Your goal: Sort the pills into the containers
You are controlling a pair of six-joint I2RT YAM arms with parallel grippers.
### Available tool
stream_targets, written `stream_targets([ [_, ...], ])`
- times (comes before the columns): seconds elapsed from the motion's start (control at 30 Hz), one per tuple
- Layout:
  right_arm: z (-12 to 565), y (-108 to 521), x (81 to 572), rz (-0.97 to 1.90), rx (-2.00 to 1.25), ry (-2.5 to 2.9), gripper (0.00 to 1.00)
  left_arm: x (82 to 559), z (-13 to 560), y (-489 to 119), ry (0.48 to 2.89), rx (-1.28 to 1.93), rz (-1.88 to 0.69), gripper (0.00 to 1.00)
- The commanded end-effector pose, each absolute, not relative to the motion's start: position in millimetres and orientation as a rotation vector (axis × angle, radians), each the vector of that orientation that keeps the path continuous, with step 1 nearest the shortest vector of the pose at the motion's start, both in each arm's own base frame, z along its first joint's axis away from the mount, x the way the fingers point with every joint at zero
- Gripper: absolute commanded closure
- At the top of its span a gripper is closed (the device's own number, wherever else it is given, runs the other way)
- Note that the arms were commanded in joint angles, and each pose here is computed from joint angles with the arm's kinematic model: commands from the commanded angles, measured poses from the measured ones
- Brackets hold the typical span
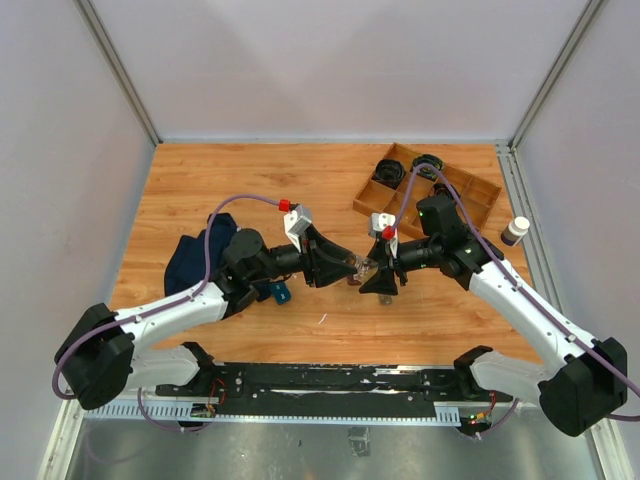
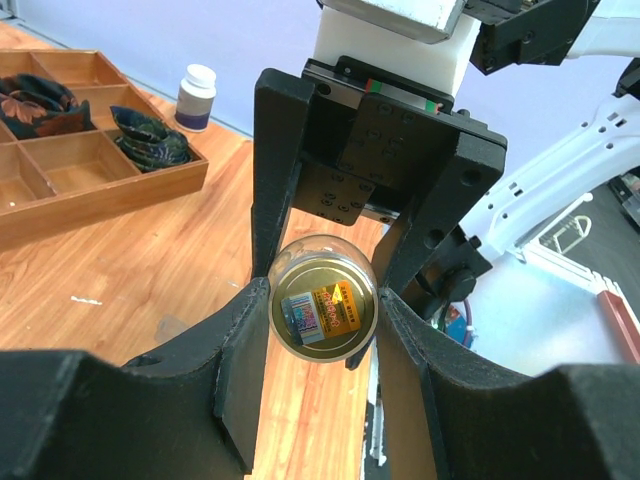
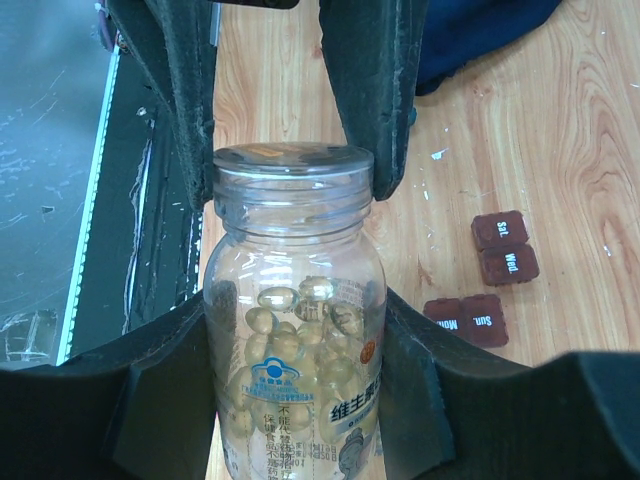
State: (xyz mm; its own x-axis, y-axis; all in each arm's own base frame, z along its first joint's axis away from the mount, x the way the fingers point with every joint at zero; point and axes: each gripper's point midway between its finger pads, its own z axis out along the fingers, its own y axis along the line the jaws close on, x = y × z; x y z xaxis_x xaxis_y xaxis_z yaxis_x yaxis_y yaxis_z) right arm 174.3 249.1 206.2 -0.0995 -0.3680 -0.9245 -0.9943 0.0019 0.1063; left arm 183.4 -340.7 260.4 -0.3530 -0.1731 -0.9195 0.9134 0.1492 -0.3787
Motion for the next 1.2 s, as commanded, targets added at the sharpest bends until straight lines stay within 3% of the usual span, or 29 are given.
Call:
stream_targets([
  [0.0, 239, 259, 172, 1.129, -1.461, 1.356, 1.00, 174, 243, -346, 1.539, 0.790, -1.457, 0.68],
  [0.13, 239, 259, 172, 1.127, -1.460, 1.357, 0.99, 175, 249, -344, 1.540, 0.762, -1.459, 0.55],
  [0.6, 238, 259, 173, 1.124, -1.458, 1.362, 0.99, 174, 254, -337, 1.548, 0.734, -1.437, 0.33],
  [0.83, 239, 257, 174, 1.119, -1.453, 1.362, 0.99, 162, 251, -326, 1.508, 0.779, -1.412, 0.17],
  [1.17, 238, 254, 179, 1.084, -1.447, 1.367, 0.99, 159, 275, -293, 1.458, 0.633, -1.338, 0.14],
])
